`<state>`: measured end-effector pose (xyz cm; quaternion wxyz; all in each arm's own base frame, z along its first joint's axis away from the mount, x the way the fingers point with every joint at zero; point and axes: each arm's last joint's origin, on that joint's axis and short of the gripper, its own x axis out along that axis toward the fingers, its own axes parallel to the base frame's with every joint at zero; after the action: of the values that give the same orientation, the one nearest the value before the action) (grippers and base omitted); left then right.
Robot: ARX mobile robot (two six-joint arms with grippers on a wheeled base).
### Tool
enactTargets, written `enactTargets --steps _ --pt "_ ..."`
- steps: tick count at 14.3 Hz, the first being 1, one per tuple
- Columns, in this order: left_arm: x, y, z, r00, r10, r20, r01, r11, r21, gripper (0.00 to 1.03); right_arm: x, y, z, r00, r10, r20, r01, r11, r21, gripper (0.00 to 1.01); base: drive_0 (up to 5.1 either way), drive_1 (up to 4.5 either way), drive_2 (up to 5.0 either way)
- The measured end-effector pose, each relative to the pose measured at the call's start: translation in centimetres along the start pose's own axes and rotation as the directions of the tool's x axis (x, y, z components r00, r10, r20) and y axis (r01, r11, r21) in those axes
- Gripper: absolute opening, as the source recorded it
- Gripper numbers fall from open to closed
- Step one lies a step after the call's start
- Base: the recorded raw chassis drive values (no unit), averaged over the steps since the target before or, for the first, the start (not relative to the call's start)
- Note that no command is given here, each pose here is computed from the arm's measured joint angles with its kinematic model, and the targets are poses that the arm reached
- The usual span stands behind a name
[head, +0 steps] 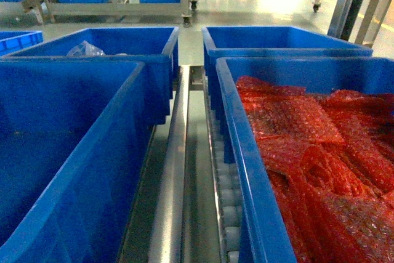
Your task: Pick blue part to blue bin on bottom shelf
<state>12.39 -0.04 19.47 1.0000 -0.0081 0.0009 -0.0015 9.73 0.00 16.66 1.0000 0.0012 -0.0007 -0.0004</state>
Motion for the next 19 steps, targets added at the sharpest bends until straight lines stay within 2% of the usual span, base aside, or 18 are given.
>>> enactTargets --steps 7,9,11,12,13,14,18,19 --pt "-1.1 0.0 -1.7 1.000 0.001 -0.002 -0.001 1.0000 0.000 0.02 0.0 0.0 0.0 1.000 0.000 0.000 0.000 1.0000 0.000 0.98 0.0 0.00 0.0" --pt "-1.4 0.0 -2.3 1.000 0.000 0.024 0.000 1.0000 0.000 0.02 0.0 0.0 0.0 1.000 0.000 0.000 0.000 1.0000 0.000 0.98 0.0 0.00 0.0" --pt "-1.7 0.0 -2.6 1.000 0.001 0.000 -0.001 1.0000 0.001 0.02 0.0 0.0 0.0 1.000 0.000 0.000 0.000 1.0000 0.000 0.98 0.0 0.00 0.0" --pt "-2.4 0.0 -3.1 0.999 -0.003 -0.039 0.003 1.0000 0.001 0.02 0.0 0.0 0.0 1.000 0.000 0.000 0.000 1.0000 0.000 0.98 0.0 0.00 0.0" --pt "-2.7 0.0 -2.5 1.000 0.001 0.023 -0.001 1.0000 0.002 0.02 0.0 0.0 0.0 1.000 0.000 0.001 0.000 1.0000 0.000 0.98 0.0 0.00 0.0" --pt "-2.6 0.0 -2.9 1.000 -0.003 -0.006 0.003 1.0000 0.002 0.02 0.0 0.0 0.0 1.000 -0.001 -0.002 0.001 1.0000 0.000 0.98 0.0 0.00 0.0" --pt "-2.6 0.0 -2.8 1.000 0.000 0.002 0.000 1.0000 0.002 0.02 0.0 0.0 0.0 1.000 0.000 0.000 0.000 1.0000 0.000 0.98 0.0 0.00 0.0" --pt "-2.6 0.1 -2.8 1.000 0.001 0.002 -0.001 1.0000 0.002 0.15 0.0 0.0 0.0 1.000 0.000 0.000 0.000 1.0000 0.000 0.98 0.0 0.00 0.0"
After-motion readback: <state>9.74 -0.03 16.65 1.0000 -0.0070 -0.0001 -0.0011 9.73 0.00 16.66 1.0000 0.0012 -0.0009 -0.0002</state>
